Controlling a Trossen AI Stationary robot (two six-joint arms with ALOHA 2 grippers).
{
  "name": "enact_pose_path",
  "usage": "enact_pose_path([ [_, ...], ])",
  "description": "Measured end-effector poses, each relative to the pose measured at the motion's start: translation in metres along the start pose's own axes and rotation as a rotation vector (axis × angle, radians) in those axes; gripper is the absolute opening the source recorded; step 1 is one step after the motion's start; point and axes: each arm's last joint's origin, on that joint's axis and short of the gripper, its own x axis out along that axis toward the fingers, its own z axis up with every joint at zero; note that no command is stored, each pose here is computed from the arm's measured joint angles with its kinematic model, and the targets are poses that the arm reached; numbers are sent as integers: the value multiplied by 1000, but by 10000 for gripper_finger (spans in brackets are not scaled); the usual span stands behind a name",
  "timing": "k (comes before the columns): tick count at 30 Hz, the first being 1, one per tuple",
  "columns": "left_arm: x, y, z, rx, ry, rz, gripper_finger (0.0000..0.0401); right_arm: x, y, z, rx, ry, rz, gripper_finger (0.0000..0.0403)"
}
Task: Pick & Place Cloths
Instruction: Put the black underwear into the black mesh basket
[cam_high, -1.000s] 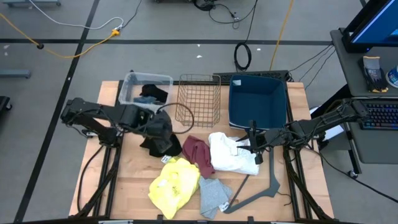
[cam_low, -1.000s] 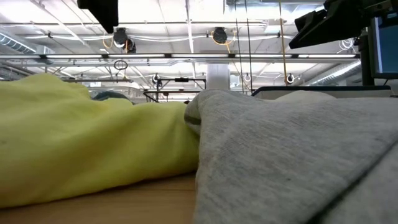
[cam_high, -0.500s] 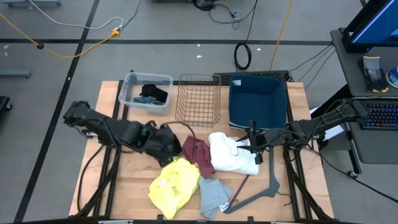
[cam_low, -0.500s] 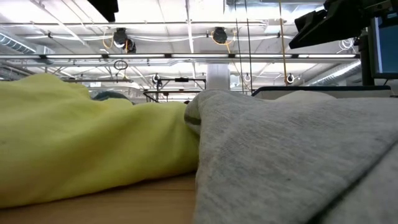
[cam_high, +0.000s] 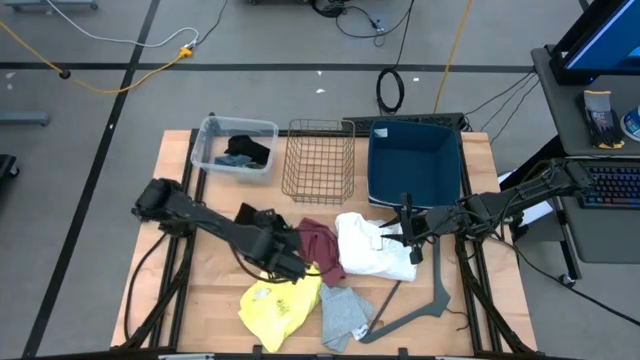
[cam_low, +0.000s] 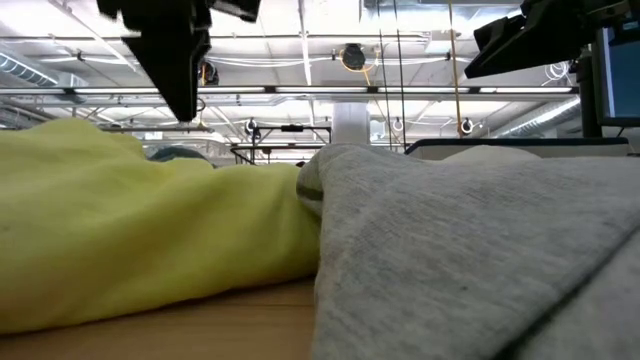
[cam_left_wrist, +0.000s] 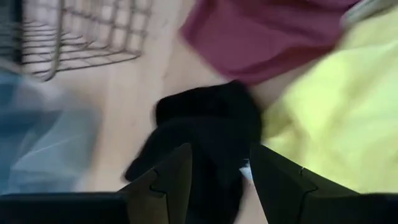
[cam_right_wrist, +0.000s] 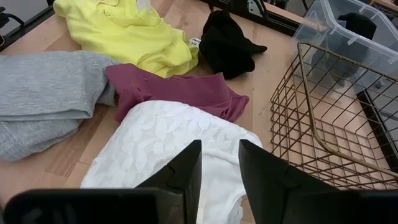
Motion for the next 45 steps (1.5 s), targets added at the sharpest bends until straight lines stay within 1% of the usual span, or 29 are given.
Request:
enact_pose_path([
  [3, 8, 0, -1, -16, 40, 85, 161, 0, 0, 0, 0, -1, 0, 100],
  [5, 12, 2, -1, -51, 64, 118, 161, 0, 0, 0, 0, 0, 0, 100],
  [10, 14, 7, 2, -136, 74, 128, 161, 0, 0, 0, 0, -1, 0, 100],
  [18, 17, 8, 1, -187, 110, 105, 166, 0, 0, 0, 0, 0, 0, 100],
  [21, 24, 7, -4, -213, 138, 119, 187, 0, 0, 0, 0, 0, 0, 100],
  [26, 40, 4, -13, -225, 186, 131, 240, 0, 0, 0, 0, -1, 1, 100],
  [29, 45, 3, -16, -224, 205, 142, 271, 0, 0, 0, 0, -1, 0, 100],
  [33, 47, 3, -18, -227, 224, 130, 300, 0, 0, 0, 0, -1, 1, 100],
  [39, 47, 1, -17, -227, 230, 101, 318, 0, 0, 0, 0, -1, 0, 100],
  [42, 47, 1, -17, -206, 242, 87, 318, 0, 0, 0, 0, -1, 0, 100],
  [45, 44, 3, -18, -210, 249, 66, 312, 0, 0, 0, 0, -1, 0, 100],
])
